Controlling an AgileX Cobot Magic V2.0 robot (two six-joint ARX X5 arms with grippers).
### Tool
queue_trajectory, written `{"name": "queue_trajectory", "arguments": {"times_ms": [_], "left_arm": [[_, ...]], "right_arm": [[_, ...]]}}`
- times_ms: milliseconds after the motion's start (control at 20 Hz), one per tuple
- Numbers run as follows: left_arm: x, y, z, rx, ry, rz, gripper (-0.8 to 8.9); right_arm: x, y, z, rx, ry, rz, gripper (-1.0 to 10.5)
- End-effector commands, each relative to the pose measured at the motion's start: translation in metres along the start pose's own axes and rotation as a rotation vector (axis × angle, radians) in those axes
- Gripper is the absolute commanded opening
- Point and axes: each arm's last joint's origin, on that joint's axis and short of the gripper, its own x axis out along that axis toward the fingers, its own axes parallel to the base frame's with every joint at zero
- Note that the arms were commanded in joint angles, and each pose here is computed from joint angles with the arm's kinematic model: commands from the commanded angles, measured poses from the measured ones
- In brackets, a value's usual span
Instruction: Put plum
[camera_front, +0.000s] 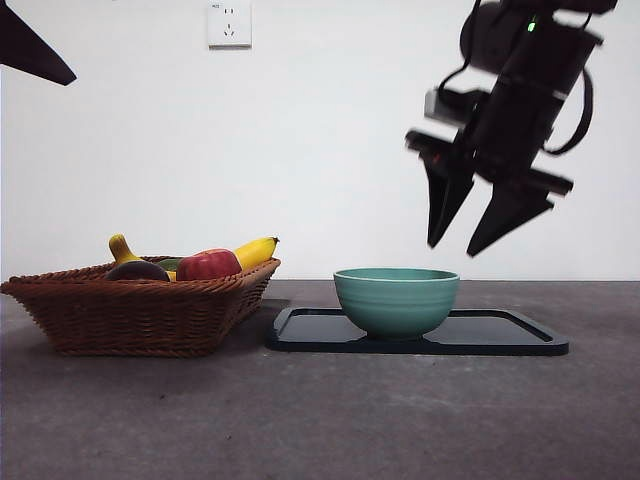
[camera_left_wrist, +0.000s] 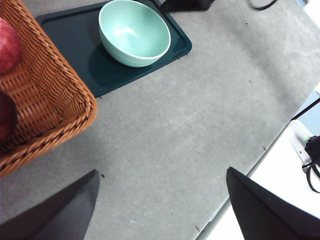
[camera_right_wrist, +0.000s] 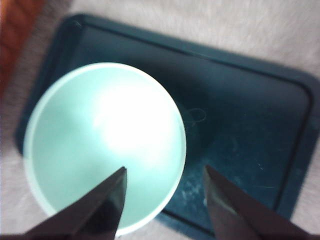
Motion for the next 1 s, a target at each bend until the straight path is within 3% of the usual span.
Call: {"name": "queue_trajectory", "arguments": {"times_ms": [50, 300, 600, 1000], "left_arm": [[-0.002, -0.002, 0.005, 0.030, -0.020, -0.008, 4.05], [-0.002, -0.002, 0.005, 0.030, -0.020, -0.008, 4.05], [-0.002, -0.002, 0.005, 0.029, -0.019, -0.008, 4.05], [-0.002, -0.002, 0.005, 0.028, -0.019, -0.008, 4.05]], "right_arm": [[0.014, -0.001, 0.004, -0.013, 0.006, -0.001, 2.4], [0.034, -0.005, 0.002, -0.004, 0.035, -0.006, 2.4], [0.038, -0.006, 0.004, -0.009, 0.016, 0.002, 0.2], [0.011, 0.001, 0.013, -0.016, -0.087, -0.002, 0.1]]}}
